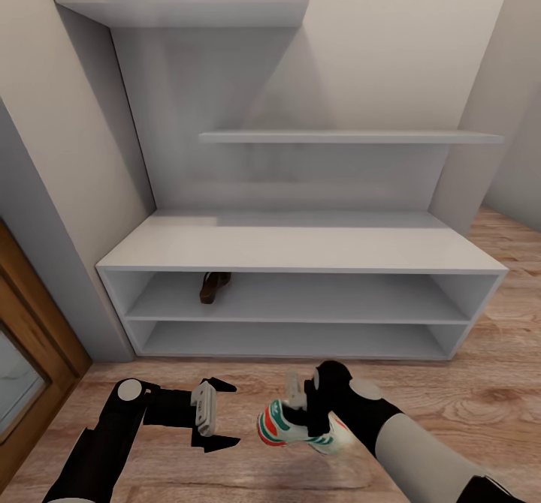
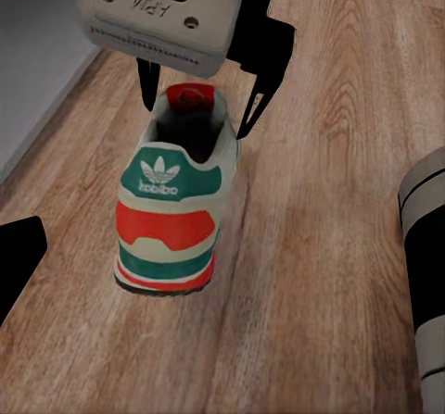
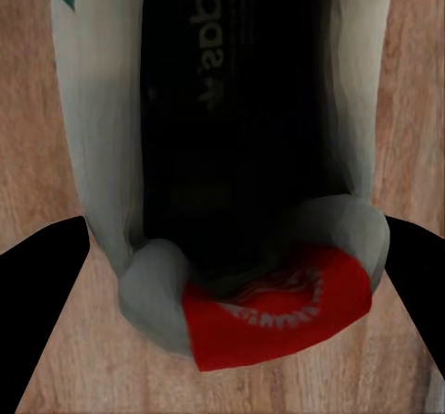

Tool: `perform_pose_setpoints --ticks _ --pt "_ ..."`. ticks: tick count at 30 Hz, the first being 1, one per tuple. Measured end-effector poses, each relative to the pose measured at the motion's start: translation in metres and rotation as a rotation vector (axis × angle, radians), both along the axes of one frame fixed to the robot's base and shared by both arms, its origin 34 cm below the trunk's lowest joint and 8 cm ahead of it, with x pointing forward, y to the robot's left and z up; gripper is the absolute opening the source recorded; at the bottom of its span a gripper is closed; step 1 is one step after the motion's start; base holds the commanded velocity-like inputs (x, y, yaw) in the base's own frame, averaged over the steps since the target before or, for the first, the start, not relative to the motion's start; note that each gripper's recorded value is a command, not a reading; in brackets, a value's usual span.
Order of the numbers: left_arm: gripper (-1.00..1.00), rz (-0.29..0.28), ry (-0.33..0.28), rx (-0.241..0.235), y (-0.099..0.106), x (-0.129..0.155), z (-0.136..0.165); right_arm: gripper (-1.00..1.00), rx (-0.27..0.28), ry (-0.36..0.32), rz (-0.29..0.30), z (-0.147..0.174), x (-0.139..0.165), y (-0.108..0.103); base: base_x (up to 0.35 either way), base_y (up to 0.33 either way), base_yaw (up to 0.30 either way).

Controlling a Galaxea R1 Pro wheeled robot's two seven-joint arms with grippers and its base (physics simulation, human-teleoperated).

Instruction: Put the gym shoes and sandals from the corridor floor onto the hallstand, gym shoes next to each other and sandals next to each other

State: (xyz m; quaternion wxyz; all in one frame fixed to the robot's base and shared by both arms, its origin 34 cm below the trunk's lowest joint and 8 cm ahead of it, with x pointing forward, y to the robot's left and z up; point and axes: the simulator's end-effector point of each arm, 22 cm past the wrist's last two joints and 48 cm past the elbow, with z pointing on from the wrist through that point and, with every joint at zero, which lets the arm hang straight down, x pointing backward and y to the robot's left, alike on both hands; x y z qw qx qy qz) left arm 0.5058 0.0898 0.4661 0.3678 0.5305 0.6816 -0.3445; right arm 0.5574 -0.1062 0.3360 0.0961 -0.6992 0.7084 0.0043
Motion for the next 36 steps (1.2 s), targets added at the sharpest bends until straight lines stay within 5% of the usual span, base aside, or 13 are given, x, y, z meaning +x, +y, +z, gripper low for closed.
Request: perform_pose_setpoints --ticks 15,36 --pt "1.0 0.001 0.0 0.001 0.001 0.0 0.0 -1.0 0.043 -0.055 0.024 0.02 0.013 0.022 0.0 0.0 0.0" --pt "1.0 0.031 -0.001 0.037 0.028 0.005 -0.005 -1.0 0.066 0.004 0.056 0.029 0.0 0.033 0.0 0.0 0.0"
